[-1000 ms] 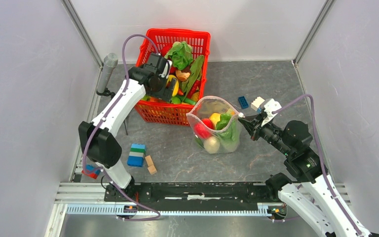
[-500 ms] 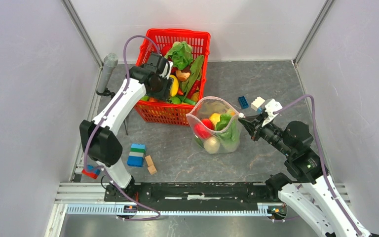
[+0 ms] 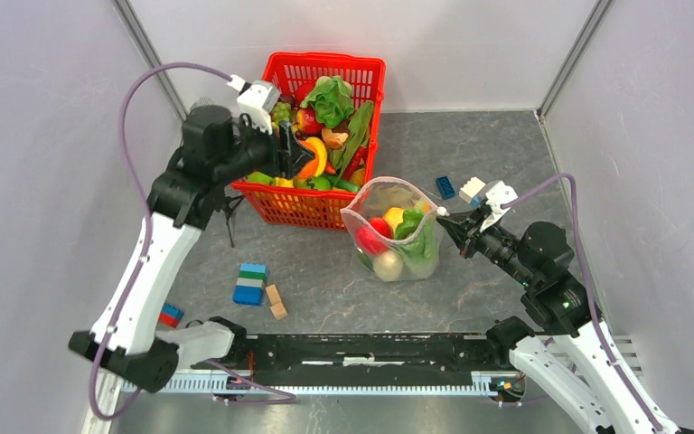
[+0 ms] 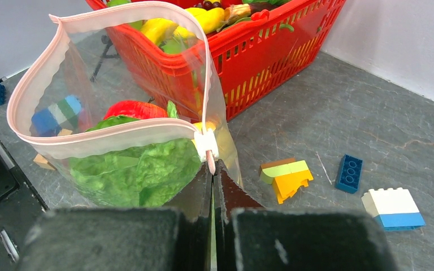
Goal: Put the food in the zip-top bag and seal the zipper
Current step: Pick up the fake fruit from the bin, then place the fake fruit in the zipper food storage bag.
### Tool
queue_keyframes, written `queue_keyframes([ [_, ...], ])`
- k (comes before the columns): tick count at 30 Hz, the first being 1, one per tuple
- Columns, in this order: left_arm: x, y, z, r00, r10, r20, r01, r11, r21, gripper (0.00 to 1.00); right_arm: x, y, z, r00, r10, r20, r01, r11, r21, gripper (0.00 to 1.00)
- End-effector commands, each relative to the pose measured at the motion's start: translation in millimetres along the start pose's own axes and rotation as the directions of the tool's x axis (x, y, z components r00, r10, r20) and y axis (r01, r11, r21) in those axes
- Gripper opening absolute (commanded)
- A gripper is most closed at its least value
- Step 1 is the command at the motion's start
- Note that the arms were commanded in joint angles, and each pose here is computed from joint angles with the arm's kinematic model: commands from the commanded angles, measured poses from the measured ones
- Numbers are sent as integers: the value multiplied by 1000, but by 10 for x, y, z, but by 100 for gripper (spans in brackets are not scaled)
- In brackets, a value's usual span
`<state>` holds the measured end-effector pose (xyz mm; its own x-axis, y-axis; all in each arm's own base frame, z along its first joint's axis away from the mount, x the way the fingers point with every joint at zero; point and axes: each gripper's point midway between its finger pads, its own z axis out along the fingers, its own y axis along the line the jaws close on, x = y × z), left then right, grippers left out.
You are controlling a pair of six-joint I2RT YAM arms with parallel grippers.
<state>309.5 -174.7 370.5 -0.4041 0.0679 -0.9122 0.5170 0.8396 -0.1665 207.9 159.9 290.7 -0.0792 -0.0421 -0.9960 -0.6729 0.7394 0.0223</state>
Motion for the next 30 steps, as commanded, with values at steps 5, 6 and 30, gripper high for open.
queue_keyframes([
  [5,-536,-1350,-490,952,-114,283,-89,784,614,27,-195,-15,-10,998,3,67,-4,1000,13,0],
  [6,-498,-1423,-459,953,-89,289,-115,778,618,27,-198,-15,-9,998,4,68,-5,1000,13,0],
  [30,284,-1907,277,944,246,221,-330,738,588,93,-182,-25,-40,998,6,65,-8,1000,24,0],
])
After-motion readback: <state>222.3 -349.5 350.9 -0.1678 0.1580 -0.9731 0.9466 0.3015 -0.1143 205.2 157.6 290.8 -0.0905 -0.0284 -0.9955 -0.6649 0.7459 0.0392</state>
